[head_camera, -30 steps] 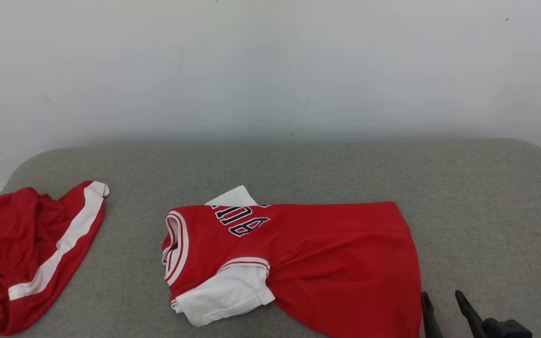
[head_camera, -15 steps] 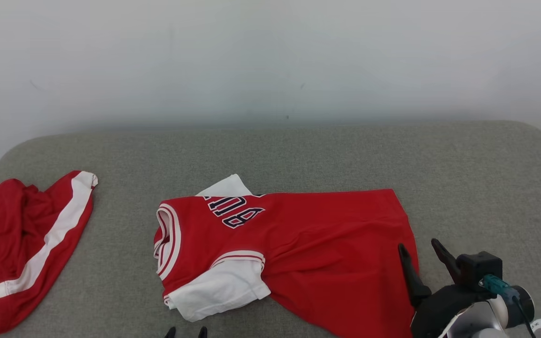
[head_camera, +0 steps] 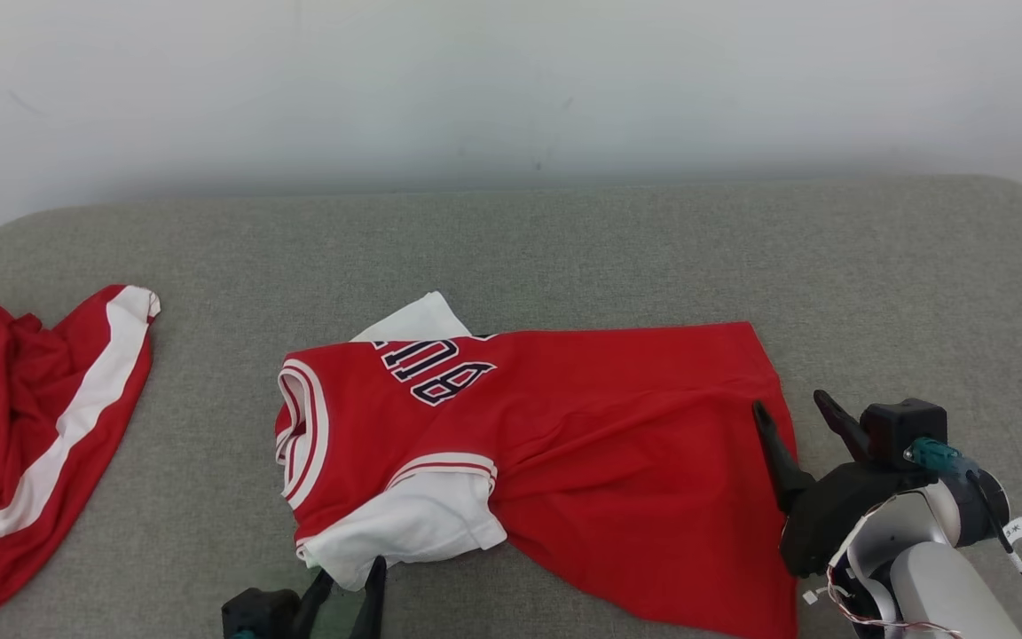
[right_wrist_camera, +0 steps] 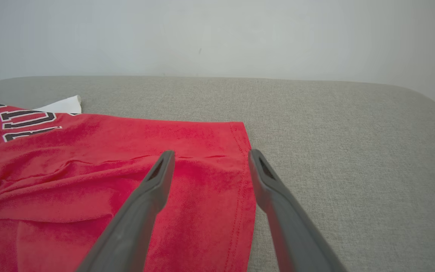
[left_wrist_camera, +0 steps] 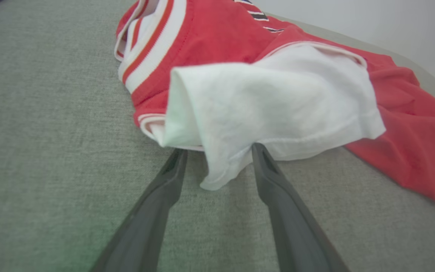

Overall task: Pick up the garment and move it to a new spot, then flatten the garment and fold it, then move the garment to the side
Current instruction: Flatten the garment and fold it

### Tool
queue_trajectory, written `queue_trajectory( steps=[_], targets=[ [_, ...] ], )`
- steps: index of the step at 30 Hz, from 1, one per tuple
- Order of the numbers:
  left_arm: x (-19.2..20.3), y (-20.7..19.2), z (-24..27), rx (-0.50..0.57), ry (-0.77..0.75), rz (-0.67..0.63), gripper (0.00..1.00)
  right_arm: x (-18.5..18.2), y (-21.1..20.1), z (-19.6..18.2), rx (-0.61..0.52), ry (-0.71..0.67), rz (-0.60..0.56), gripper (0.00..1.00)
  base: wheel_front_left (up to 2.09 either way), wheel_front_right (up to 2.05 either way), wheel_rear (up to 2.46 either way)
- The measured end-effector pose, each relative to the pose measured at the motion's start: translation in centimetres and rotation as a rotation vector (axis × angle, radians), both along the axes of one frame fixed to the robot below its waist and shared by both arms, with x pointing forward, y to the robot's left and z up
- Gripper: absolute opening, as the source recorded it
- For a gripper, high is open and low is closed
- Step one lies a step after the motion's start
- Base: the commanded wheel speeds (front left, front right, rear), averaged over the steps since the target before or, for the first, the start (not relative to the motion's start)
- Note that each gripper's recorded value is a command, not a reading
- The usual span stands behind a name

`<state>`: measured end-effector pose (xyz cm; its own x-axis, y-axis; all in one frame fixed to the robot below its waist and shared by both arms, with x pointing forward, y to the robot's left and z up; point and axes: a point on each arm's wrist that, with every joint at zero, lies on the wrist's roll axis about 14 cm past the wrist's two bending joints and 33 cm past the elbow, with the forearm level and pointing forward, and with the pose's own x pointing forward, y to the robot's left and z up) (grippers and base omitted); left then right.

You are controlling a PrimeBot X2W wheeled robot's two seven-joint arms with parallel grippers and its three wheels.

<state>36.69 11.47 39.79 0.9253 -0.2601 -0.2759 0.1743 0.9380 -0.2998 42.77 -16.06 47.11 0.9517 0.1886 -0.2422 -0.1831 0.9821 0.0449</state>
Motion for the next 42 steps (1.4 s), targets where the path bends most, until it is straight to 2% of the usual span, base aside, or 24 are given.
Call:
queue_trajectory(
  steps=[1, 2, 4, 8, 21, 27, 29, 30, 31, 32, 33, 39, 42],
  targets=[
    [0.2, -0.1, 0.1, 0.000, -0.003, -0.003, 0.38, 0.2, -0.1, -0.3, -0.003, 0.015, 0.000, 1.00, 0.00, 0.00, 0.00],
    [0.2, -0.2, 0.0, 0.001, -0.003, -0.008, 0.21, 0.3, -0.2, -0.7, -0.008, 0.036, -0.002, 1.00, 0.00, 0.00, 0.00],
    [0.4, -0.4, 0.1, 0.000, -0.008, -0.014, 0.00, 0.6, -0.7, -1.8, -0.008, 0.100, -0.015, 1.00, 0.00, 0.00, 0.00],
    [0.7, -0.4, 0.0, -0.001, -0.011, -0.019, 0.00, 1.3, -2.9, -4.2, 0.007, 0.255, -0.083, 1.00, 0.00, 0.00, 0.00],
    [0.8, -0.7, -0.9, 0.014, 0.008, -0.053, 0.00, 6.2, -3.8, -6.6, 0.013, 0.427, -0.144, 1.00, 0.00, 0.00, 0.00],
    [1.1, -0.4, -1.2, 0.020, 0.011, -0.051, 0.00, 7.3, -2.8, -8.5, -0.029, 0.510, -0.119, 1.00, 0.00, 0.00, 0.00],
    [1.1, -0.1, -1.3, 0.022, 0.016, -0.046, 0.00, 7.4, -2.2, -8.9, -0.040, 0.532, -0.106, 0.92, 0.00, 0.00, 0.00],
    [1.0, 0.0, -1.4, 0.024, 0.018, -0.044, 0.00, 7.5, -2.0, -9.1, -0.049, 0.543, -0.098, 0.79, 0.00, 0.00, 0.00],
    [1.0, 0.0, -1.4, 0.024, 0.020, -0.042, 0.00, 7.5, -1.8, -9.2, -0.055, 0.554, -0.090, 0.45, 0.00, 0.00, 0.00],
    [1.0, 0.1, -1.5, 0.024, 0.020, -0.042, 0.00, 7.5, -1.5, -9.3, -0.056, 0.563, -0.083, 0.28, 0.00, 0.00, 0.00],
    [1.0, 0.1, -1.5, 0.024, 0.021, -0.042, 0.00, 7.5, -1.3, -9.4, -0.058, 0.571, -0.076, 0.00, 0.00, 0.00, 0.00],
    [1.2, 0.1, -1.1, 0.022, 0.013, -0.046, 0.00, 7.1, -1.6, -9.0, -0.063, 0.574, -0.077, 0.00, 0.00, 0.00, 0.00],
    [1.9, 0.2, -0.2, -0.020, -0.003, -0.026, 0.00, 7.3, -1.7, -8.3, -0.024, 0.543, -0.094, 0.00, 0.00, 0.00, 0.00]
  ],
)
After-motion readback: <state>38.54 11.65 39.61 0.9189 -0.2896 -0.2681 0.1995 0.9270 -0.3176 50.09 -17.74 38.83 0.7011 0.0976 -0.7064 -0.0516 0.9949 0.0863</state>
